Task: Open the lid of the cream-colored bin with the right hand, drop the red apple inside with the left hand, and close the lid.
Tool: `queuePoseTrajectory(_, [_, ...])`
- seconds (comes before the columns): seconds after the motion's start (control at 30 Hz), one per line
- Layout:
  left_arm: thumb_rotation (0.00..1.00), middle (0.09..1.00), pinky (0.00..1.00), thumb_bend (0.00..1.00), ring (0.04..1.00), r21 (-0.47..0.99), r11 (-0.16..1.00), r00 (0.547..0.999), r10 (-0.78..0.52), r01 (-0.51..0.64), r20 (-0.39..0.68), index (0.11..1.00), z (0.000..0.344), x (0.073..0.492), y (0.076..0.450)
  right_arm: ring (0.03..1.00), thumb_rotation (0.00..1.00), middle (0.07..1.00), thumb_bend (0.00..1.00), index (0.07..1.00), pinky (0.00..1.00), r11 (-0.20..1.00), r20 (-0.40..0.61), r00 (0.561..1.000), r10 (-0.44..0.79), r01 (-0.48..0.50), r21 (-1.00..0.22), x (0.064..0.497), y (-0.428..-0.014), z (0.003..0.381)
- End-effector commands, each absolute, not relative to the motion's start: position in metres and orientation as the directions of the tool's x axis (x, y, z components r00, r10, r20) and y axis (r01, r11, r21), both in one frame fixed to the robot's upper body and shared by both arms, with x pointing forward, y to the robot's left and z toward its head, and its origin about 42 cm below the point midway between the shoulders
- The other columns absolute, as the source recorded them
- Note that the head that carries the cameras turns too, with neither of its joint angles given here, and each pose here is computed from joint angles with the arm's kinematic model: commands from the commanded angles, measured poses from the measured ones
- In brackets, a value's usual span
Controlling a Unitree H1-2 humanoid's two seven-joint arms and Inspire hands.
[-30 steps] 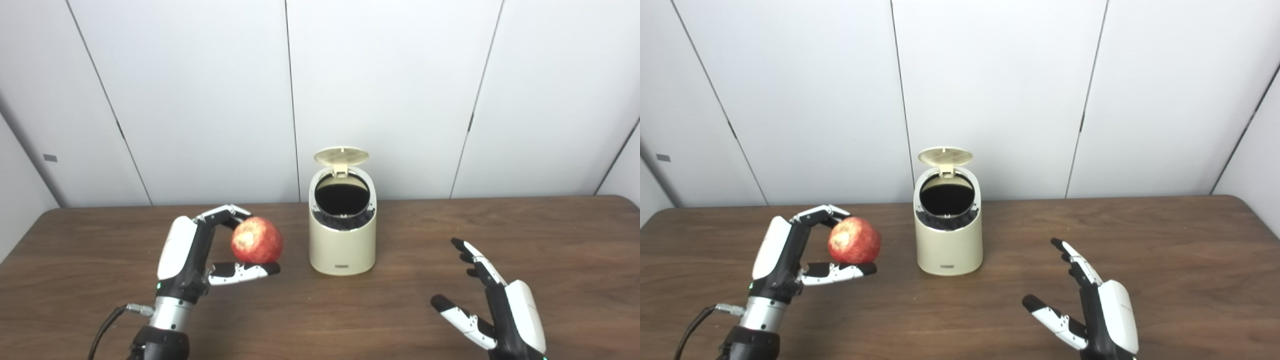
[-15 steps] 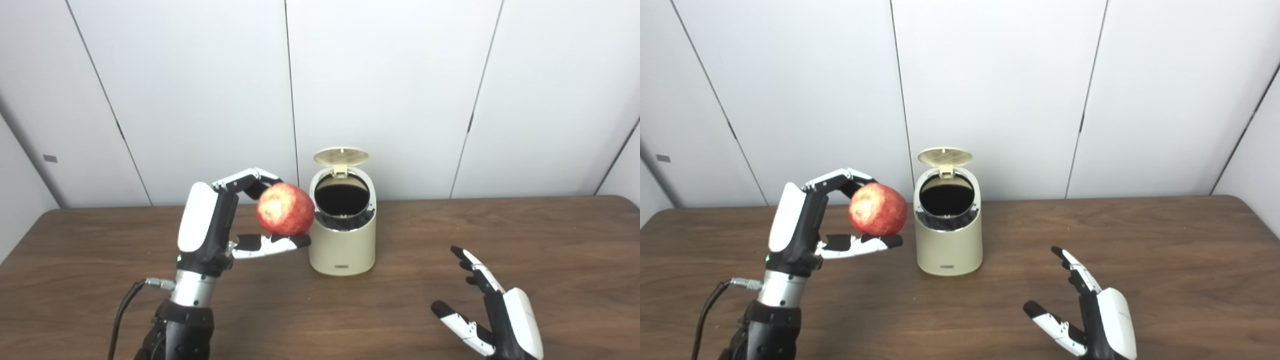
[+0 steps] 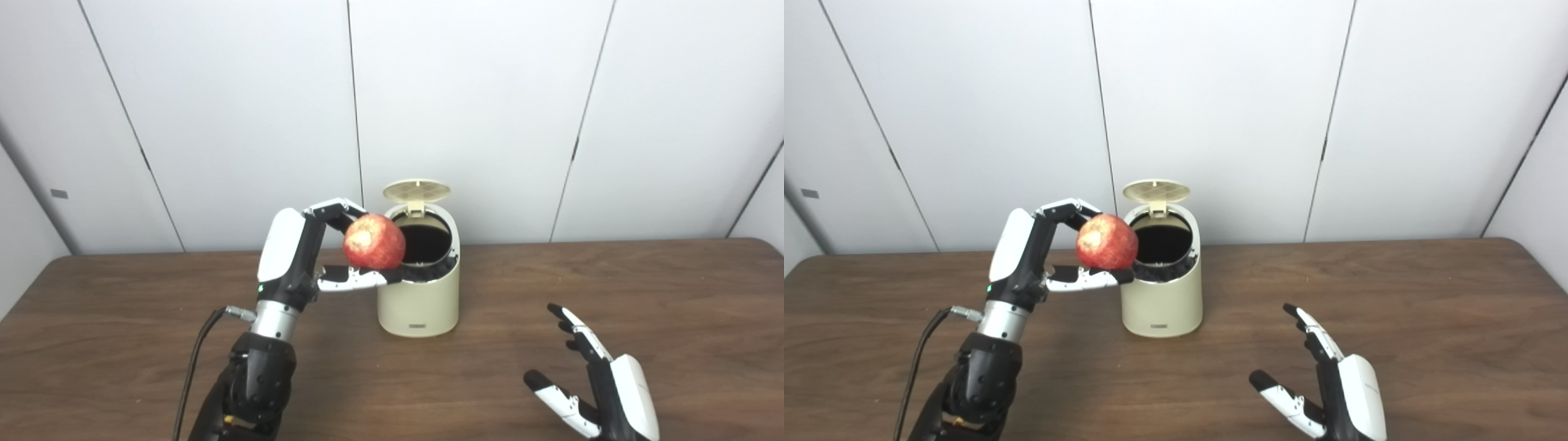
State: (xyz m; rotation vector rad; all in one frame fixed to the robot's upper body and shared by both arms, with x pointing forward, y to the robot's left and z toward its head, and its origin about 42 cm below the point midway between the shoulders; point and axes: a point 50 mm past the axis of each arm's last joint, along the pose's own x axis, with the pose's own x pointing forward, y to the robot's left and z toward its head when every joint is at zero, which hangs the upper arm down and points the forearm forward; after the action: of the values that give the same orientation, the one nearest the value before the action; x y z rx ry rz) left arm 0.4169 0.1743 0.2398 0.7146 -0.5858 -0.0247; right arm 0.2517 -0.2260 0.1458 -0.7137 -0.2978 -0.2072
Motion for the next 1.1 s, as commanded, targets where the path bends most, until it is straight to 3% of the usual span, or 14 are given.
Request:
queuePoseTrajectory(0.0, [0.00,0.460,0.60,0.50,0.493,0.592,0.772,0.801,-0.195,-0.230,0.566,0.483,0.265,0.428,0.167,0.836,0.98,0.875,0.76,0.868,0.74,0.739,0.389,0.917,-0.083,0.319,-0.593,0.252,-0.224,0.155])
queuePoseTrajectory(0.03, [0.00,0.461,0.59,0.50,0.489,0.586,0.779,0.811,-0.185,-0.224,0.555,0.485,0.264,0.430,0.166,0.835,0.98,0.876,0.76,0.867,0.74,0.740,0.390,0.917,-0.084,0.319,-0.592,0.252,-0.223,0.155])
queuePoseTrajectory(0.13, [0.00,0.477,0.39,0.51,0.435,0.572,0.795,0.829,-0.173,-0.201,0.532,0.494,0.265,0.435,0.162,0.835,0.98,0.876,0.76,0.866,0.74,0.742,0.391,0.916,-0.085,0.320,-0.589,0.251,-0.223,0.155])
queuePoseTrajectory(0.23, [0.00,0.474,0.31,0.50,0.409,0.577,0.792,0.831,-0.173,-0.202,0.529,0.495,0.267,0.440,0.154,0.832,0.98,0.873,0.77,0.861,0.73,0.741,0.389,0.917,-0.090,0.323,-0.588,0.250,-0.224,0.154])
queuePoseTrajectory(0.47, [0.00,0.466,0.32,0.50,0.415,0.563,0.804,0.839,-0.163,-0.192,0.519,0.505,0.274,0.449,0.132,0.832,0.97,0.875,0.77,0.860,0.73,0.745,0.380,0.920,-0.098,0.321,-0.586,0.249,-0.223,0.154])
queuePoseTrajectory(0.63, [0.00,0.475,0.26,0.50,0.367,0.558,0.812,0.845,-0.169,-0.173,0.508,0.529,0.277,0.451,0.123,0.830,0.98,0.875,0.76,0.854,0.73,0.740,0.383,0.919,-0.094,0.322,-0.590,0.250,-0.222,0.153])
queuePoseTrajectory(0.87, [0.00,0.466,0.30,0.50,0.402,0.578,0.798,0.841,-0.186,-0.172,0.508,0.508,0.277,0.453,0.114,0.830,0.99,0.878,0.79,0.858,0.73,0.743,0.389,0.916,-0.103,0.331,-0.582,0.249,-0.223,0.153])
queuePoseTrajectory(1.07, [0.00,0.451,0.25,0.50,0.368,0.593,0.785,0.843,-0.189,-0.178,0.504,0.533,0.274,0.458,0.107,0.846,0.96,0.871,0.74,0.863,0.77,0.751,0.403,0.907,-0.119,0.348,-0.561,0.249,-0.222,0.160])
